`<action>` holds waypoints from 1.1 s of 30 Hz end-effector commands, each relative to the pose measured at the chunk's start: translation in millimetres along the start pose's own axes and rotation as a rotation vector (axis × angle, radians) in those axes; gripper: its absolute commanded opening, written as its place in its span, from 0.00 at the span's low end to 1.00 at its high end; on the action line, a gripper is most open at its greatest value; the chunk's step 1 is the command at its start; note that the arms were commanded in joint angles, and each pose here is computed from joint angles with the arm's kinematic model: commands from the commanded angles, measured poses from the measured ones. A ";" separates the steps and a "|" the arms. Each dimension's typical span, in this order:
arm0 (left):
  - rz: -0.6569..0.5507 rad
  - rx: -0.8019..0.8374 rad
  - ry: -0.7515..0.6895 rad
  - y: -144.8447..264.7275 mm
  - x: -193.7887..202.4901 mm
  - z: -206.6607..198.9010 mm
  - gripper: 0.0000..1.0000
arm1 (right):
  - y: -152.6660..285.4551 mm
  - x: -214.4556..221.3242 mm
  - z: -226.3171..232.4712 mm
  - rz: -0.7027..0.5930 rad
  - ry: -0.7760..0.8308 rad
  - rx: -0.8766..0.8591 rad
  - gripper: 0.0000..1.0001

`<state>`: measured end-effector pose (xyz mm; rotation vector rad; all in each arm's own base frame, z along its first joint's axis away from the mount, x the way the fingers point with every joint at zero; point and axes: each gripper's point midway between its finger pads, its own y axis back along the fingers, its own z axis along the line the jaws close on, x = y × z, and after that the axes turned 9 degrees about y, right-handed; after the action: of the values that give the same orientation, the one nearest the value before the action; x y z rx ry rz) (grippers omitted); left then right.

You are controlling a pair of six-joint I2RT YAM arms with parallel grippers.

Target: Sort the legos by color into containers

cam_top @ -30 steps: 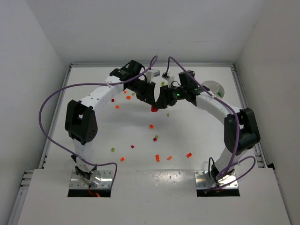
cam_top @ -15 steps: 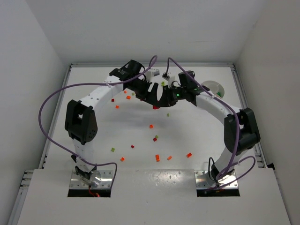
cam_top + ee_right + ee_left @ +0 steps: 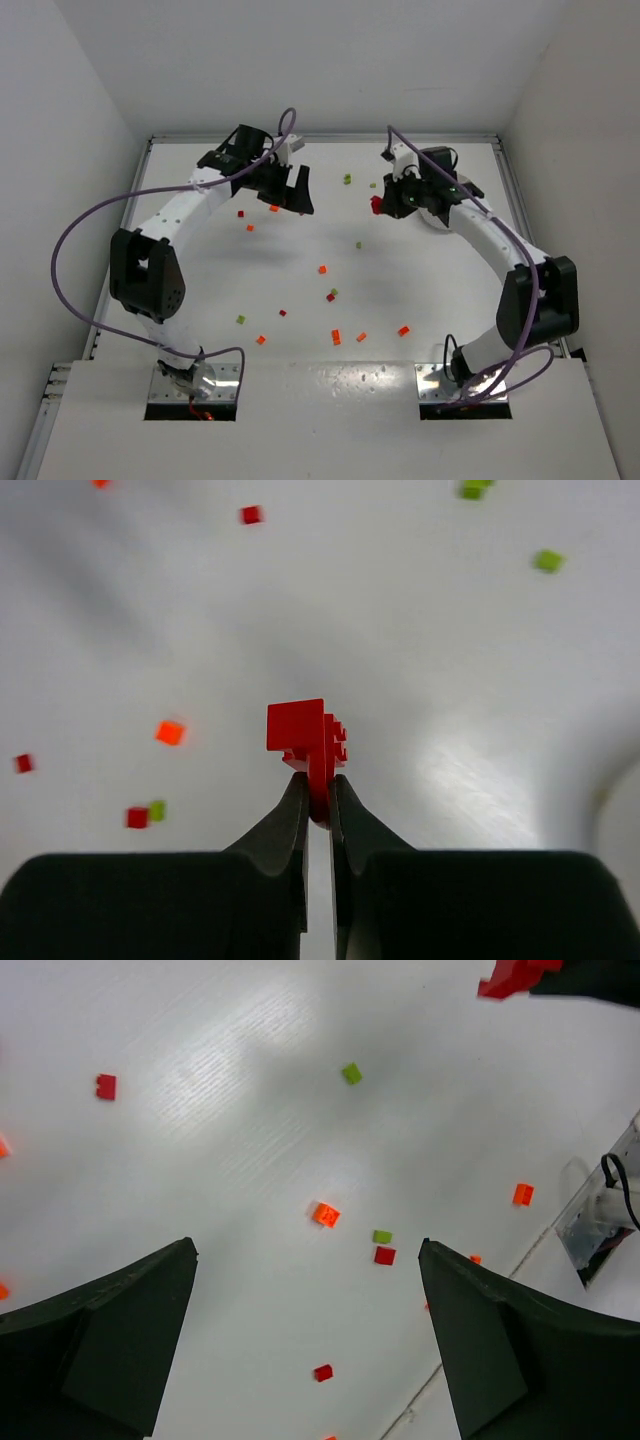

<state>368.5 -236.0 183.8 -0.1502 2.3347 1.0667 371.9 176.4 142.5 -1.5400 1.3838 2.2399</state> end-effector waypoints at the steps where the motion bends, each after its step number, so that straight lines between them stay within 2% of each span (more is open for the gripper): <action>1: -0.078 0.013 -0.099 19.8 -19.5 -9.4 1.00 | 29.1 -17.8 -51.5 0.005 0.176 0.188 0.00; 8: -0.080 -0.002 -0.130 23.6 -20.8 0.3 1.00 | 59.7 -31.2 -150.3 0.054 0.191 0.337 0.00; 9: -0.083 0.003 -0.133 25.5 -21.9 2.6 1.00 | 65.9 -45.0 -160.4 0.029 0.249 0.344 0.00; 11: -0.079 0.028 -0.152 27.4 -22.0 -2.5 1.00 | 62.3 -35.6 -173.2 0.074 0.267 0.298 0.00; 12: -0.072 0.043 -0.149 26.0 -21.3 0.3 1.00 | 72.6 -54.1 -184.8 0.039 0.296 0.291 0.00; 14: -0.057 0.065 -0.141 22.9 -19.4 -1.3 1.00 | 61.5 -36.1 -198.7 0.100 0.314 0.221 0.00; 16: -0.056 0.087 -0.134 22.6 -21.3 -0.8 1.00 | 70.4 -49.0 -220.5 0.076 0.375 0.232 0.01; 19: -0.043 0.099 -0.116 18.5 -19.4 4.4 1.00 | 67.3 -42.9 -242.4 0.101 0.424 0.195 0.01; 20: -0.043 0.099 -0.116 18.5 -19.4 4.4 1.00 | 70.1 -55.0 -247.2 0.089 0.462 0.197 0.02; 21: -0.050 0.109 -0.131 20.0 -22.2 1.9 1.00 | 60.4 -35.3 -249.4 0.131 0.437 0.144 0.02; 22: -0.034 0.107 -0.119 16.8 -18.8 4.5 1.00 | 62.4 -43.6 -255.0 0.128 0.483 0.149 0.04; 29: -0.028 0.124 -0.098 12.3 -21.5 7.9 1.00 | 58.5 -19.3 -267.1 0.193 0.529 0.114 0.08; 33: -0.019 0.134 -0.092 8.0 -21.5 9.1 1.00 | 52.5 0.6 -261.6 0.246 0.504 0.051 0.08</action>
<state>377.5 -224.2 178.5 -0.0510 2.3326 0.9516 531.6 -44.4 152.1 -2.0313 1.8620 1.9638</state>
